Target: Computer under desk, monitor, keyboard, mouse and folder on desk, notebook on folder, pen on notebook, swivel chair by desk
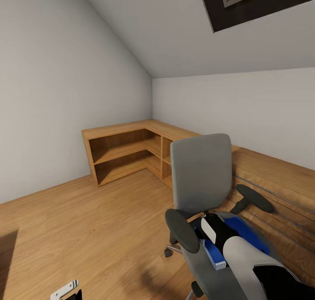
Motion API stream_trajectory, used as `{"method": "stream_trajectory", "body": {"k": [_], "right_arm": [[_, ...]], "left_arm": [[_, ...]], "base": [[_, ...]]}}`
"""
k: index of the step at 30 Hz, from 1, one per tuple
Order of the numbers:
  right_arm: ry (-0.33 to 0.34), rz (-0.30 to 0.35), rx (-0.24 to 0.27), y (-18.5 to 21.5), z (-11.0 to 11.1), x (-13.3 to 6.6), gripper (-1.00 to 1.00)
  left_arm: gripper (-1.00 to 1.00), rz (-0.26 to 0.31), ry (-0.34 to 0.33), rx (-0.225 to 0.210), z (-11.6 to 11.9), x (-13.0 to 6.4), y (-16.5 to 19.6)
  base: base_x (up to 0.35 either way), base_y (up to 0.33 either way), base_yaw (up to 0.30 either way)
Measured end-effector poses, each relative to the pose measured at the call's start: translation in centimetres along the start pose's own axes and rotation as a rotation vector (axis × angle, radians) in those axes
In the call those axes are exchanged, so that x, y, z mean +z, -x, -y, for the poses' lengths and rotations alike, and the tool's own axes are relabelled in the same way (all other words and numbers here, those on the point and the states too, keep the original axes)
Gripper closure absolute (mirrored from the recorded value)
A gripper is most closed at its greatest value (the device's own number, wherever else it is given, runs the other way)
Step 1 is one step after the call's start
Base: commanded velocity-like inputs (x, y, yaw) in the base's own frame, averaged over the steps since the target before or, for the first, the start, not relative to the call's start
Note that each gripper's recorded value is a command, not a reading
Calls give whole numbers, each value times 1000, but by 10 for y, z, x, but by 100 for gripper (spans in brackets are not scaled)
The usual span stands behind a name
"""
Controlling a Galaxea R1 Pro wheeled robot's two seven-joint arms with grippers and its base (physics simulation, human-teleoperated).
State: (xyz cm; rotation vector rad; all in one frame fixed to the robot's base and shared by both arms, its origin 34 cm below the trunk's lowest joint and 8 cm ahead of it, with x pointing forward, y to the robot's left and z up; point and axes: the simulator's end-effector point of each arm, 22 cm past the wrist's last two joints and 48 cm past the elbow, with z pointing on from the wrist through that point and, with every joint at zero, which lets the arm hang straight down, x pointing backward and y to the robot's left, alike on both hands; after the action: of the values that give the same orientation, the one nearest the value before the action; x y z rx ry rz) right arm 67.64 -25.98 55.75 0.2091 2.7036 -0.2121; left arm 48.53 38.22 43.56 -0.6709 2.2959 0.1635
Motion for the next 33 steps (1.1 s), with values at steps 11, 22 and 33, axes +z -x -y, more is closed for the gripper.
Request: {"method": "stream_trajectory", "body": {"k": [11,22,33], "right_arm": [[-28,4,-4,0,1,-1,-100],[-53,4,-5,0,3,-3,-100],[-55,5,-5,0,3,-3,-100]], "left_arm": [[-100,0,0,-1,0,0,0],[-100,0,0,0,0,0,0],[-100,0,0,0,0,0,0]], "base": [[0,0,0],[0,0,0],[0,0,0]]}}
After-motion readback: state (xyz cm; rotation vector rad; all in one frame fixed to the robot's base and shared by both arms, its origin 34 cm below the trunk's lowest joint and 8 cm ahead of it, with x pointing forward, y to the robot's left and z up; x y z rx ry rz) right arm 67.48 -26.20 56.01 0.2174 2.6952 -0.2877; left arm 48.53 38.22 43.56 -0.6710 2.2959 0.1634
